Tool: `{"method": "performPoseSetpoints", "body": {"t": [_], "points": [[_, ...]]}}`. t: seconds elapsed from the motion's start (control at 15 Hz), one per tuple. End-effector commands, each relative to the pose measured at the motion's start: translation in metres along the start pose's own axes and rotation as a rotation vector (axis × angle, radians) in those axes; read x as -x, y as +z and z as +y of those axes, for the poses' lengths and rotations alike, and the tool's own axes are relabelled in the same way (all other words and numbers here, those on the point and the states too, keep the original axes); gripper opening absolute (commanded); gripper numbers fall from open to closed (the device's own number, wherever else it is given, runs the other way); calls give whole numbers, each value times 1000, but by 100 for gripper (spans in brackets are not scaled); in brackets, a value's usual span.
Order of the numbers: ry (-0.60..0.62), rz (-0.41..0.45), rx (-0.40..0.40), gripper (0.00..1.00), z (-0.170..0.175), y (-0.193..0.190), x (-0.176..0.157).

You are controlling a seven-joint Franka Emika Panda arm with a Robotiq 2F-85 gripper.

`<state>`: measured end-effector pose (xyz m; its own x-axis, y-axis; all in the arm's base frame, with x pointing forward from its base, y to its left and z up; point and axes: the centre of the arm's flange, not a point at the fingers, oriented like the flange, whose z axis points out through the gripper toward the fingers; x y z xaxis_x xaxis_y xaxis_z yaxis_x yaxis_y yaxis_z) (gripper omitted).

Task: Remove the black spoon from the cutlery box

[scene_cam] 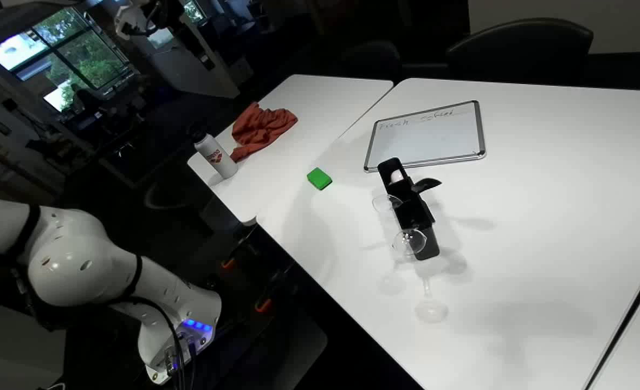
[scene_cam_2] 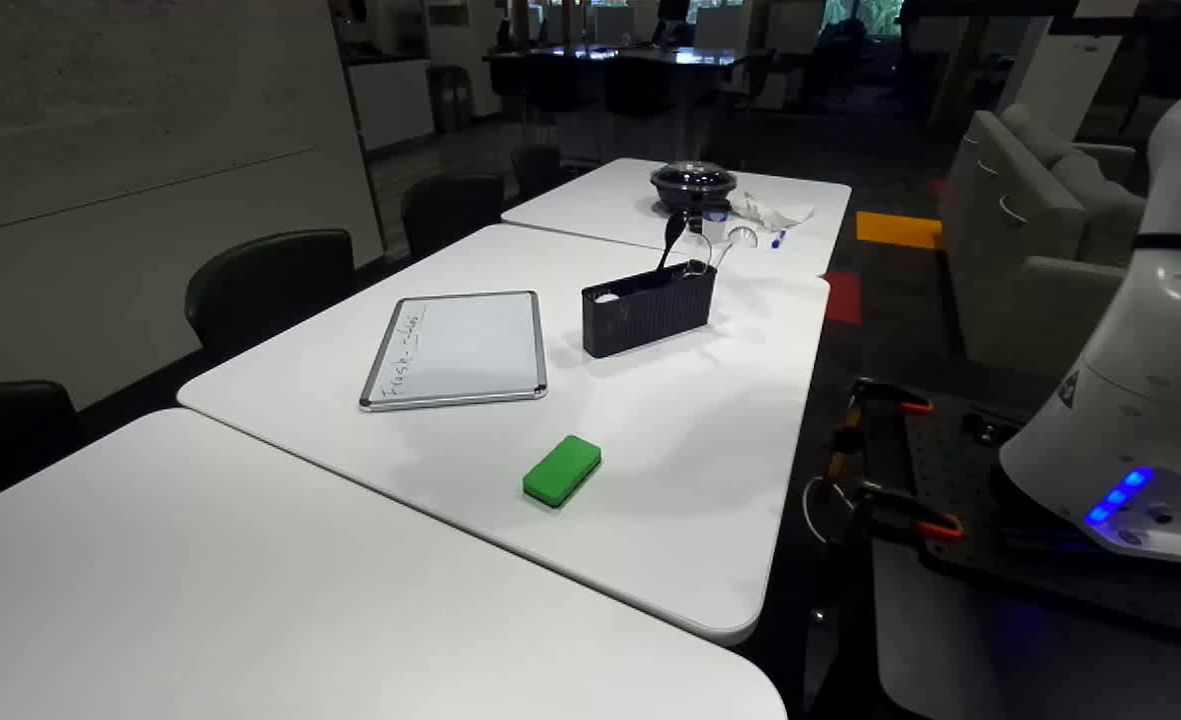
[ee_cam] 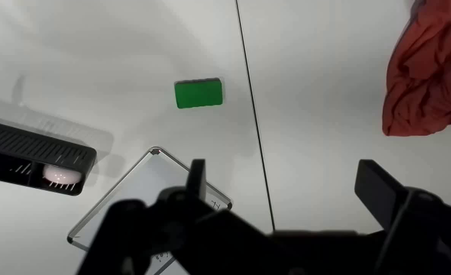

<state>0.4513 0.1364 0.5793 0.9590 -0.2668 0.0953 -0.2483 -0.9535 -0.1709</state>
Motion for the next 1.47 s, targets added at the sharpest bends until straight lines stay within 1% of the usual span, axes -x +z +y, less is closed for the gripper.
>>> {"method": "performPoseSetpoints", "body": {"t": [0.0,0.33,0.4,0.53,0.67,0.8,0.93,1.2,1.4], "points": [[0,0,0,100,0,0,0],[0,0,0,100,0,0,0],[4,-4,15,100,3,0,-4],[48,7,43,100,22,-3,-22],[103,20,66,100,54,-5,-43],[184,36,90,100,97,-6,-67],[295,62,104,100,140,-2,-88],[514,151,103,100,220,17,-133],[679,195,121,100,268,39,-155]]}}
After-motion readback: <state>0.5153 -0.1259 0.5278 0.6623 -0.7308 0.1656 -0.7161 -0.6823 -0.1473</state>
